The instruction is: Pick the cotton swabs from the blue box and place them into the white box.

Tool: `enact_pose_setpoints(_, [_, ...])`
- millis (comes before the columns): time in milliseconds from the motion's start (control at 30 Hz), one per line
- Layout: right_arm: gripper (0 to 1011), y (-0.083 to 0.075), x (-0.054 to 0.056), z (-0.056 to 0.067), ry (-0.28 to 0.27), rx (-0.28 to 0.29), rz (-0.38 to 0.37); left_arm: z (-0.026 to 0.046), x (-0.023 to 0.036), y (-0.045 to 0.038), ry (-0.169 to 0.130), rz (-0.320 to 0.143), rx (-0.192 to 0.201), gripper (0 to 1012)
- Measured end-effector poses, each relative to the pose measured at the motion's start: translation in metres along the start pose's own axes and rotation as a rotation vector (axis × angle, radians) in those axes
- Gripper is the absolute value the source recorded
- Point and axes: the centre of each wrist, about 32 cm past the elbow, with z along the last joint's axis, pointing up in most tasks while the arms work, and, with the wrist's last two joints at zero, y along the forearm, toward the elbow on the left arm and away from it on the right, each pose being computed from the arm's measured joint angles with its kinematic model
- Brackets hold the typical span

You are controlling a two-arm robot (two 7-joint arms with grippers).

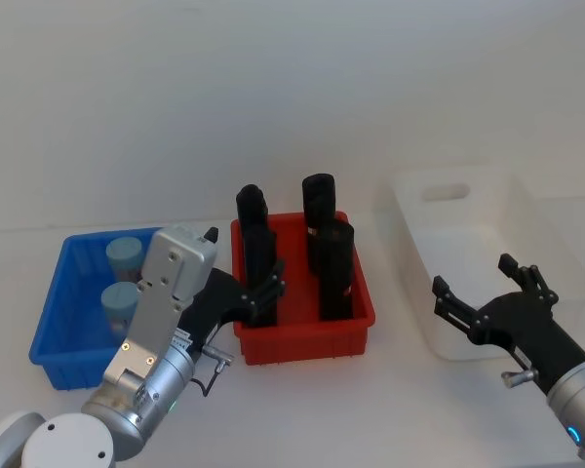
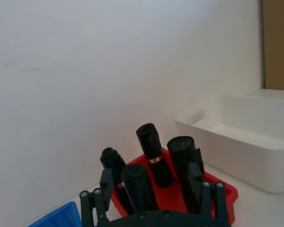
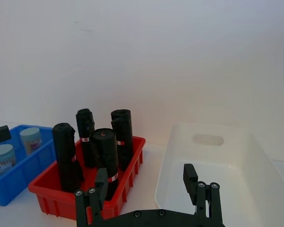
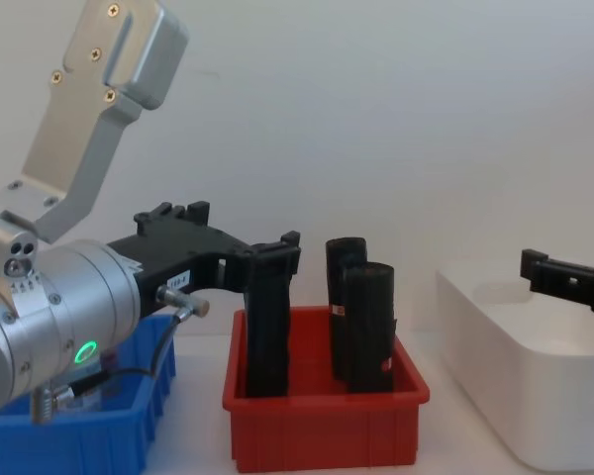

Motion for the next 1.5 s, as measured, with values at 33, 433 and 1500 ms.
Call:
enact_pose_setpoints(33, [1001, 0.0, 0.0, 0.0, 0.0, 0.0, 0.0, 0.0, 0.0001, -0.0001, 0.0, 0.0, 0.0, 1004])
enact_pose_setpoints(433, [1002, 0.0, 0.0, 0.0, 0.0, 0.0, 0.0, -0.005, 0.0178, -0.0068, 0.028, 0.021, 0.02, 1004])
enact_pose_setpoints(1500, [1001, 0.0, 0.0, 0.0, 0.0, 0.0, 0.0, -0.0374, 0.0873, -0.0172, 0.146, 0.111, 0.215, 1004])
